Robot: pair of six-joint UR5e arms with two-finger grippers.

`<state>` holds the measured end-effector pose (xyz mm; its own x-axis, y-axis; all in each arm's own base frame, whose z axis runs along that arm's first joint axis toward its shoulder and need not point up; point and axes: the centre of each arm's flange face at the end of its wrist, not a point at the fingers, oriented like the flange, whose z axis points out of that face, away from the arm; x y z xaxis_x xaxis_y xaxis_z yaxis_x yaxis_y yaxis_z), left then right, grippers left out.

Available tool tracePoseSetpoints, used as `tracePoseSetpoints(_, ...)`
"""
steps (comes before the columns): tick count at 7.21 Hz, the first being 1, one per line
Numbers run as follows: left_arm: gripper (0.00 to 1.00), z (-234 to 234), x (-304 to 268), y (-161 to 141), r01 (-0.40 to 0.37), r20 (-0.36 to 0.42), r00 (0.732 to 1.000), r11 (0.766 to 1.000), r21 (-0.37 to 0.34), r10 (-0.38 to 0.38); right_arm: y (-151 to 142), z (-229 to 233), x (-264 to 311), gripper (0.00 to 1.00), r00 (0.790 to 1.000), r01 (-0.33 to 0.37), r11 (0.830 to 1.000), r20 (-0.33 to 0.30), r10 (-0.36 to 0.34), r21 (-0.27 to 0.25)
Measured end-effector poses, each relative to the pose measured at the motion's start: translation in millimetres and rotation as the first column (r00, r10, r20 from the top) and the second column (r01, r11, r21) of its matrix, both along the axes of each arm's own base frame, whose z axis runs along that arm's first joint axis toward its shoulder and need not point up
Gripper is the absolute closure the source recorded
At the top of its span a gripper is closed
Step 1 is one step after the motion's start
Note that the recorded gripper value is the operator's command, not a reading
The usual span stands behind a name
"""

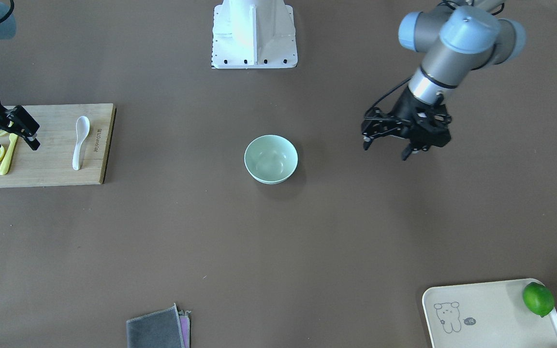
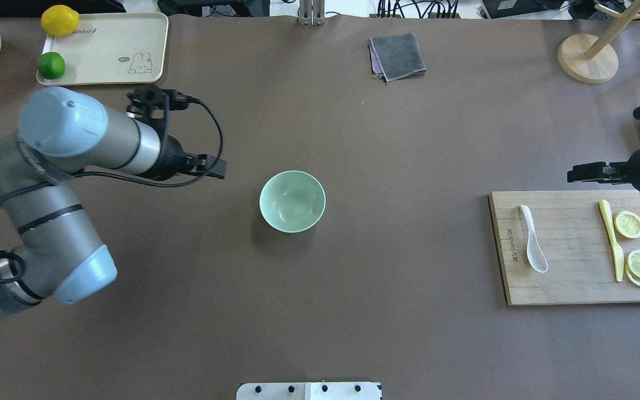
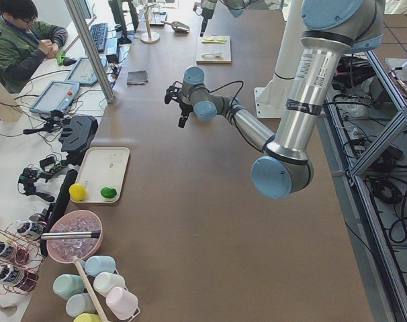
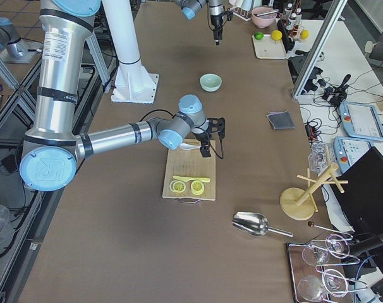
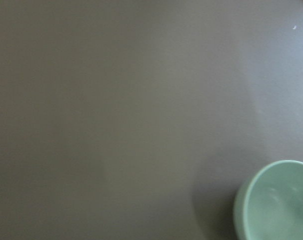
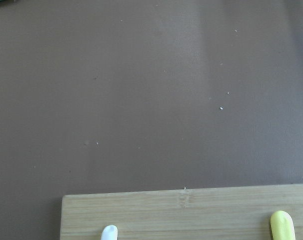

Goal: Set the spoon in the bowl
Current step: 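Withdraw the left gripper while lowering the right gripper onto the white spoon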

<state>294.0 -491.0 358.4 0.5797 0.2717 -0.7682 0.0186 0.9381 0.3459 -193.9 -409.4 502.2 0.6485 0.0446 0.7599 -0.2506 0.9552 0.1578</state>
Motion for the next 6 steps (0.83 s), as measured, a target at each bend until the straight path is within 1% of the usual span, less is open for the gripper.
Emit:
tracePoseSetpoints(1,0.01,41.5,-62.2,-8.6,-0.041,0.038,0.998,0.999,0.036,0.04,10.8,3.9,-10.9,0.02,1.0,0.008,1.0,-0.009,-0.008,-0.015)
tracePoseSetpoints(2,0.01,68.2,-103.9,-9.7,-0.063,0.056,0.997,0.996,0.055,0.06,21.3,5.5,-27.7,0.02,1.0,0.013,1.0,-0.021,-0.013,-0.015)
tracePoseSetpoints(3,0.01,81.7,-123.4,-7.9,-0.072,0.063,0.996,0.995,0.063,0.068,32.6,7.0,-48.6,0.06,0.999,0.015,1.0,-0.04,-0.015,-0.007)
tracePoseSetpoints(4,0.01,87.3,-130.7,-7.0,-0.076,0.066,0.995,0.995,0.066,0.072,43.1,8.3,-67.8,0.15,0.998,0.013,1.0,-0.055,-0.013,-0.002)
tracePoseSetpoints(6,0.01,90.4,-133.1,-6.8,-0.075,0.071,0.995,0.995,0.066,0.071,56.5,13.6,-93.4,0.18,0.996,0.018,1.0,-0.088,-0.016,0.02)
